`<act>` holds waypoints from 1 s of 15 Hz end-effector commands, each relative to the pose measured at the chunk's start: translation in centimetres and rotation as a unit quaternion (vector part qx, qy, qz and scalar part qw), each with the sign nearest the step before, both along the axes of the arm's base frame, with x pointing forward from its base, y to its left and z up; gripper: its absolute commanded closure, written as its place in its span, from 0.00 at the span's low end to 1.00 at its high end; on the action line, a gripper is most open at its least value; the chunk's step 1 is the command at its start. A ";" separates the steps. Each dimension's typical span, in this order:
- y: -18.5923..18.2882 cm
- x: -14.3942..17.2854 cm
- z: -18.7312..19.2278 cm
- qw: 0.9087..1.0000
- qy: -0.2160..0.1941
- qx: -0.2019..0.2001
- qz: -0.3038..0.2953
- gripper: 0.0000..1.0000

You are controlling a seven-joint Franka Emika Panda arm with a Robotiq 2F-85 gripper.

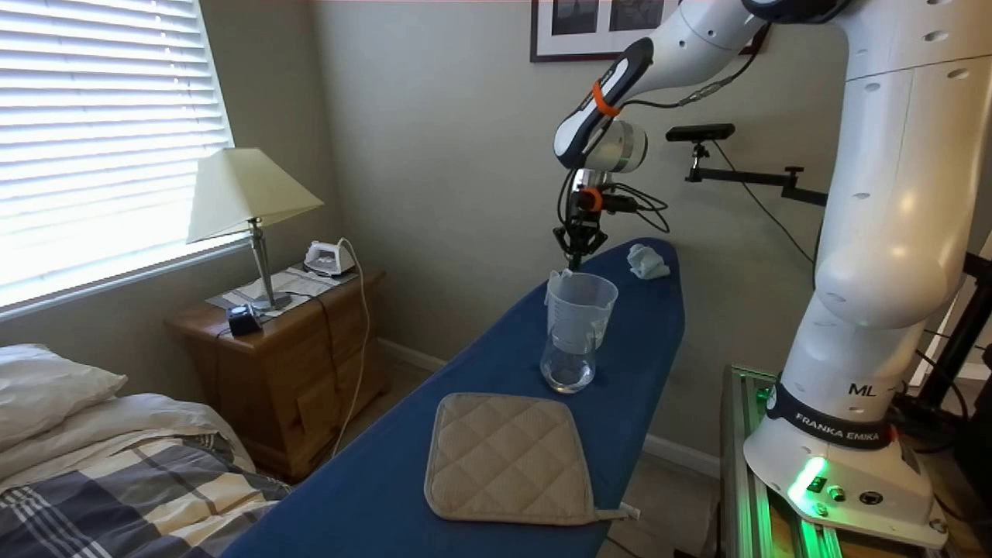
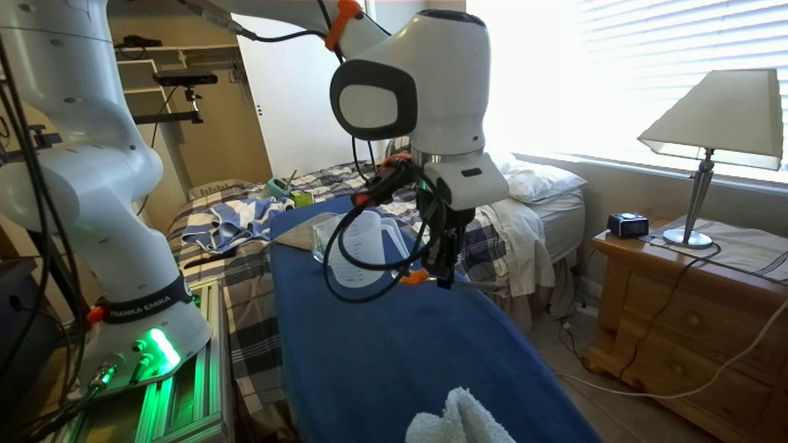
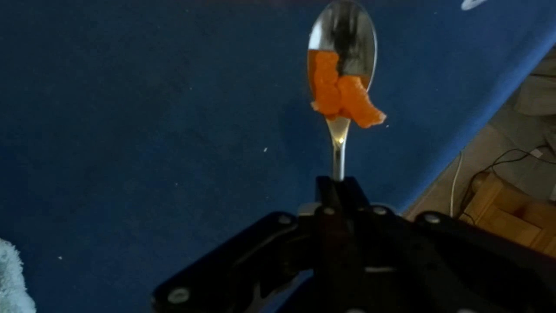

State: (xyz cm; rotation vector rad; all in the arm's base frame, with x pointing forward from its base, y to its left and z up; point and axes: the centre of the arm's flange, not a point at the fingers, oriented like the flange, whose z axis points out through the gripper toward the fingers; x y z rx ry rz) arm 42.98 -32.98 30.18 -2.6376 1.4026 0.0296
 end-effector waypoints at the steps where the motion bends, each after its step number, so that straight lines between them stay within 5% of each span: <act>1: 3.3 -0.1 3.4 1.000 -0.009 -0.012 -0.007 0.95; 15: 9.8 0.7 10.4 0.998 -0.055 -0.038 0.007 0.95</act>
